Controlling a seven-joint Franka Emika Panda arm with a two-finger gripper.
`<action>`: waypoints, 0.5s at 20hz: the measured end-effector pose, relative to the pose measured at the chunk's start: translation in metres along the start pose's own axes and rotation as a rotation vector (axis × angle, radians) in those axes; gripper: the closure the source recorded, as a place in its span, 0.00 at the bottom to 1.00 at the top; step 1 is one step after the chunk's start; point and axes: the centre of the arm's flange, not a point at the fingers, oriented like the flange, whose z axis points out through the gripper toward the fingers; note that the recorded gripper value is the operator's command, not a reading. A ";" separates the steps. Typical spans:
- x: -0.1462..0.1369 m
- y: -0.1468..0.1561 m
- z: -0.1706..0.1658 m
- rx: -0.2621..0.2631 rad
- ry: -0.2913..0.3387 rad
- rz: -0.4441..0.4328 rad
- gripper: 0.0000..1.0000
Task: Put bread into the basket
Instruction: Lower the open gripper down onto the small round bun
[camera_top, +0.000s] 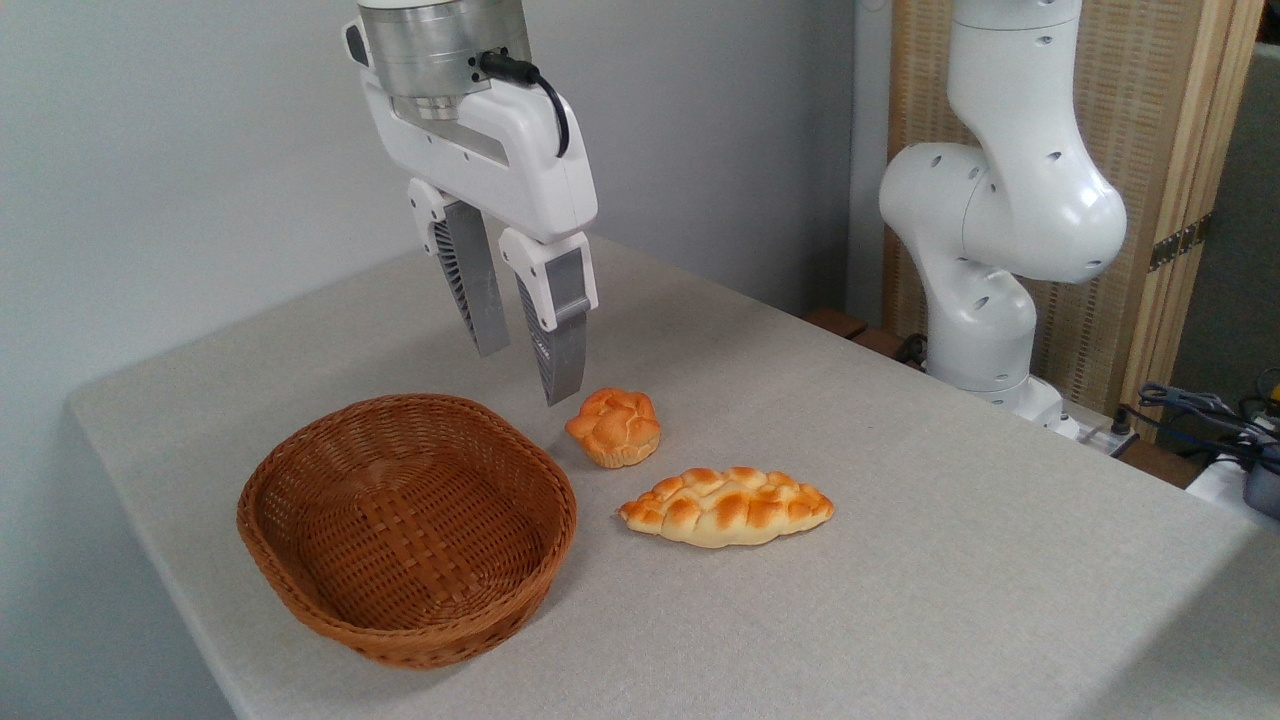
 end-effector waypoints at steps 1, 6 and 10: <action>0.000 0.000 0.000 -0.001 -0.001 0.000 0.00; -0.001 0.001 0.006 -0.009 -0.009 0.000 0.00; -0.005 0.006 0.010 -0.017 -0.018 0.006 0.00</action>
